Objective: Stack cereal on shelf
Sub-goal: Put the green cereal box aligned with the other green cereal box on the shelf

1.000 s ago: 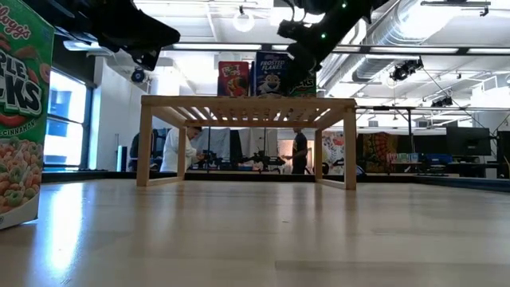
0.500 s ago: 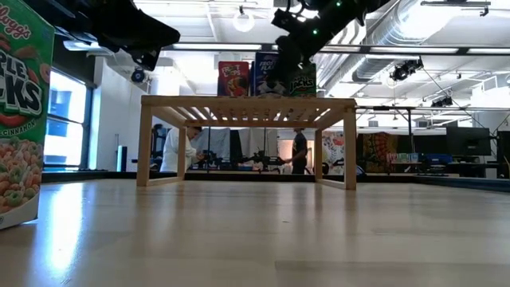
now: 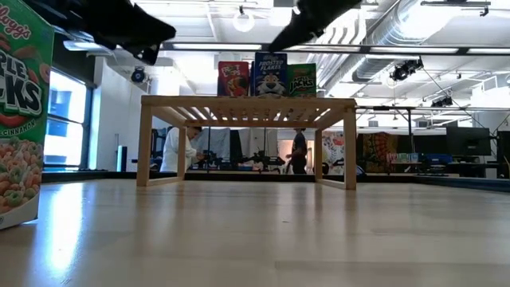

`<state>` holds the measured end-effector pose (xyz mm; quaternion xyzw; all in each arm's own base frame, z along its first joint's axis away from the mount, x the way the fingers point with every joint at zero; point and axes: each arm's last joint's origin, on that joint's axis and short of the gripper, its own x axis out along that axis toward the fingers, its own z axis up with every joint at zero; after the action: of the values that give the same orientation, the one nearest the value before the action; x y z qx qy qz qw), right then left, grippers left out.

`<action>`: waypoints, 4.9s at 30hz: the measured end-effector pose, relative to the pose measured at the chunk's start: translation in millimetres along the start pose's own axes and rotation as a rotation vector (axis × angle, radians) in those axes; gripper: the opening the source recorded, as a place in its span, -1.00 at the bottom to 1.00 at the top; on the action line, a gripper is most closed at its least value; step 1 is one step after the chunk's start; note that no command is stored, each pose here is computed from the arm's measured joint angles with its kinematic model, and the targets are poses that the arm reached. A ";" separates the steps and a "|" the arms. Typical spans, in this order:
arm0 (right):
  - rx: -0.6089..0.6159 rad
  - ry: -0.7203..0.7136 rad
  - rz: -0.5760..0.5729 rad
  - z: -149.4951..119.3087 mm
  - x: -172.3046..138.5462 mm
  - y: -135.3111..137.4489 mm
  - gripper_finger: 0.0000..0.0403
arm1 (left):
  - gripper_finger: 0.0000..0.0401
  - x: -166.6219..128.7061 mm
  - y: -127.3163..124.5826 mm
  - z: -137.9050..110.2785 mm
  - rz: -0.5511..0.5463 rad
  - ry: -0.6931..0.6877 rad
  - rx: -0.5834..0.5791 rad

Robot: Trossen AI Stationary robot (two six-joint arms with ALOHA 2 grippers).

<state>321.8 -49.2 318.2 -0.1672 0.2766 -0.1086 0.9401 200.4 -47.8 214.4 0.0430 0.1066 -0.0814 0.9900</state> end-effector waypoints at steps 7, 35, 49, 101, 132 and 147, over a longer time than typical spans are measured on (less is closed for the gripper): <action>0.069 -0.181 0.065 -41.4 -12.2 60.5 -1.00 | -1.00 -0.4 -25.1 21.6 -0.200 0.118 0.046; 0.041 -0.238 0.003 -61.0 -38.6 108.6 -1.00 | 0.17 62.2 -141.0 73.7 -0.429 0.934 0.441; 0.047 -0.235 0.004 -61.3 -38.6 108.7 -1.00 | 0.18 68.8 -152.2 63.1 -0.460 0.905 0.677; 0.504 -0.313 0.397 -47.1 -19.5 222.6 0.29 | -0.26 79.6 -150.4 61.9 0.058 0.868 0.051; 0.656 -0.196 0.357 -8.3 63.8 315.4 0.57 | -0.36 80.5 -160.0 50.9 0.094 0.771 0.011; 0.822 -0.115 0.414 -22.8 79.5 321.4 0.57 | -0.36 76.2 -169.1 52.3 0.123 0.712 0.046</action>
<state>410.5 217.2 141.3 0.2724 0.1858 -0.0101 0.9440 255.7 -231.0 237.3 0.0975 0.4399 -0.0039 0.8927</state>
